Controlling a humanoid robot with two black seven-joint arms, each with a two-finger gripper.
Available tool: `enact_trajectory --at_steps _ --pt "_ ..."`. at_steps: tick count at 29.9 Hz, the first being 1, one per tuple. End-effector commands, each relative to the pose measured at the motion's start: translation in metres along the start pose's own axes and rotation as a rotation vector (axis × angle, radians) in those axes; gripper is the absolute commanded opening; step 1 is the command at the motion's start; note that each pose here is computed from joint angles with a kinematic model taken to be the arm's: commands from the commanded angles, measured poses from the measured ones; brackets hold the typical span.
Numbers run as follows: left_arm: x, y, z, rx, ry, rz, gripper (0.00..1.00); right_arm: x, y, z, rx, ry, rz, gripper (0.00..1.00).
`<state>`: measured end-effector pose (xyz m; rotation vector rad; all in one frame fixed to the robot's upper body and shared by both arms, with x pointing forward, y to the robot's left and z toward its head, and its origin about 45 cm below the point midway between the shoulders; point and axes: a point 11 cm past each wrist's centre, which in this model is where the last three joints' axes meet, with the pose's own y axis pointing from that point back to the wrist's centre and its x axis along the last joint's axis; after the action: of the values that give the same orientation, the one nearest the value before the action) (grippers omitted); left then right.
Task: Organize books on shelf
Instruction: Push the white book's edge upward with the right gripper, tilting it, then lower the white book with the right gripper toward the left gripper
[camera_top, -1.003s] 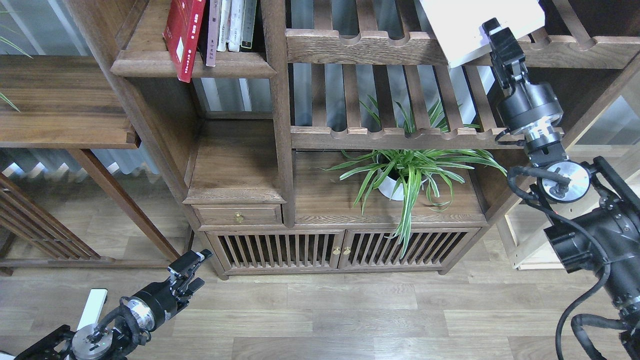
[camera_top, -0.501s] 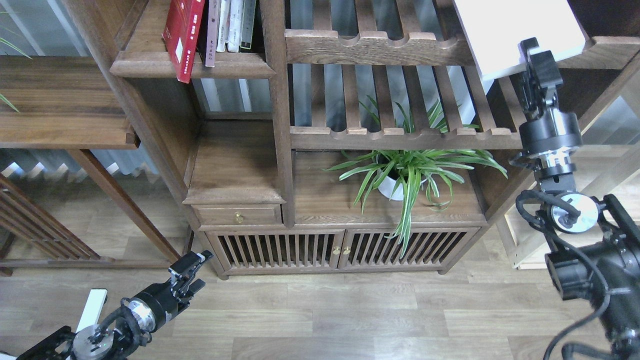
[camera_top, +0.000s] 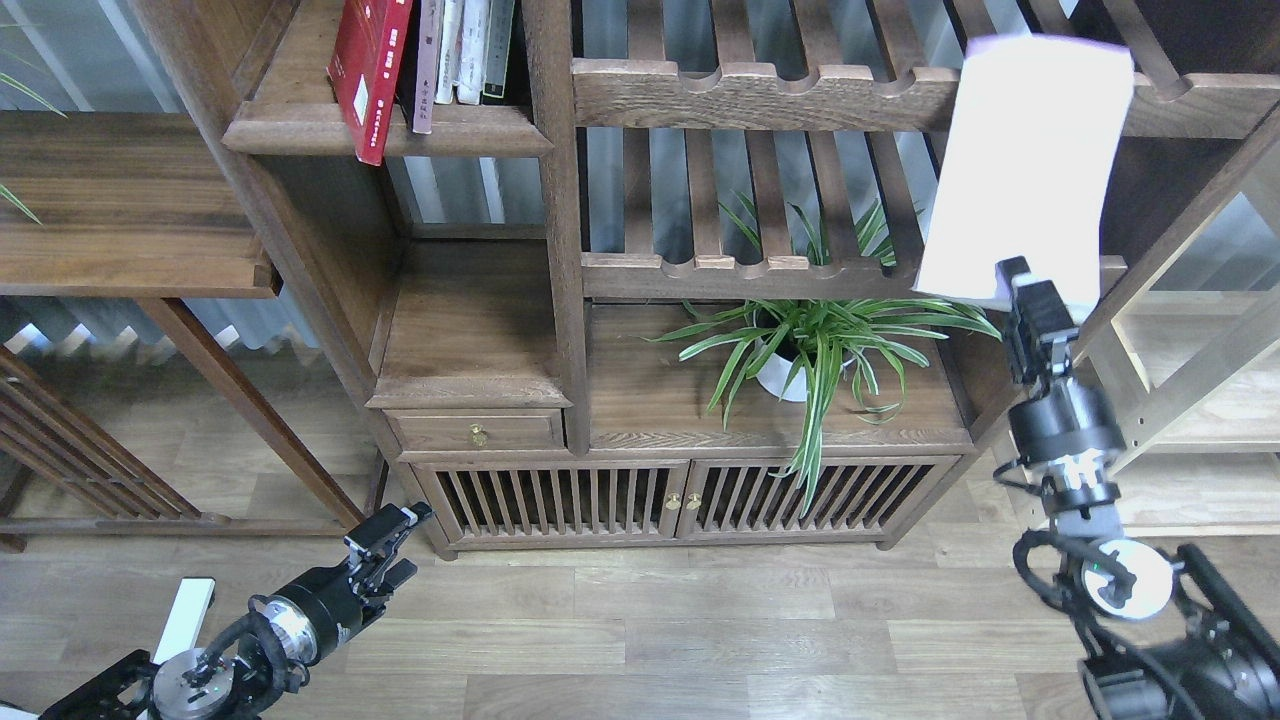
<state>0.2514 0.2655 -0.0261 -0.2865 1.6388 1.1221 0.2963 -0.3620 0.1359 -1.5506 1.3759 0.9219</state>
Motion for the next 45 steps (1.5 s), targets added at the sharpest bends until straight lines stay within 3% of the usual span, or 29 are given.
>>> enact_trajectory --at_steps 1,6,13,21,29,45 --pt "0.001 -0.001 -0.003 0.006 0.004 -0.001 0.99 0.013 0.019 0.022 0.003 -0.058 0.052 0.06" --pt "-0.017 -0.01 -0.017 0.037 0.005 -0.062 0.99 0.015 0.03 0.064 -0.015 -0.146 0.075 0.06" --pt "-0.028 -0.013 -0.013 0.043 -0.012 -0.088 0.99 0.008 0.051 0.138 -0.186 -0.213 0.093 0.07" --pt "-0.042 -0.007 0.002 0.036 -0.054 -0.12 0.99 0.002 0.081 0.189 -0.373 -0.203 0.099 0.07" --pt "-0.071 0.006 0.023 0.022 -0.065 -0.202 0.99 -0.007 0.101 0.223 -0.507 -0.197 0.08 0.07" --pt "-0.08 0.018 -0.022 0.192 -0.01 -0.243 0.99 -0.034 0.108 0.268 -0.708 -0.171 -0.026 0.07"
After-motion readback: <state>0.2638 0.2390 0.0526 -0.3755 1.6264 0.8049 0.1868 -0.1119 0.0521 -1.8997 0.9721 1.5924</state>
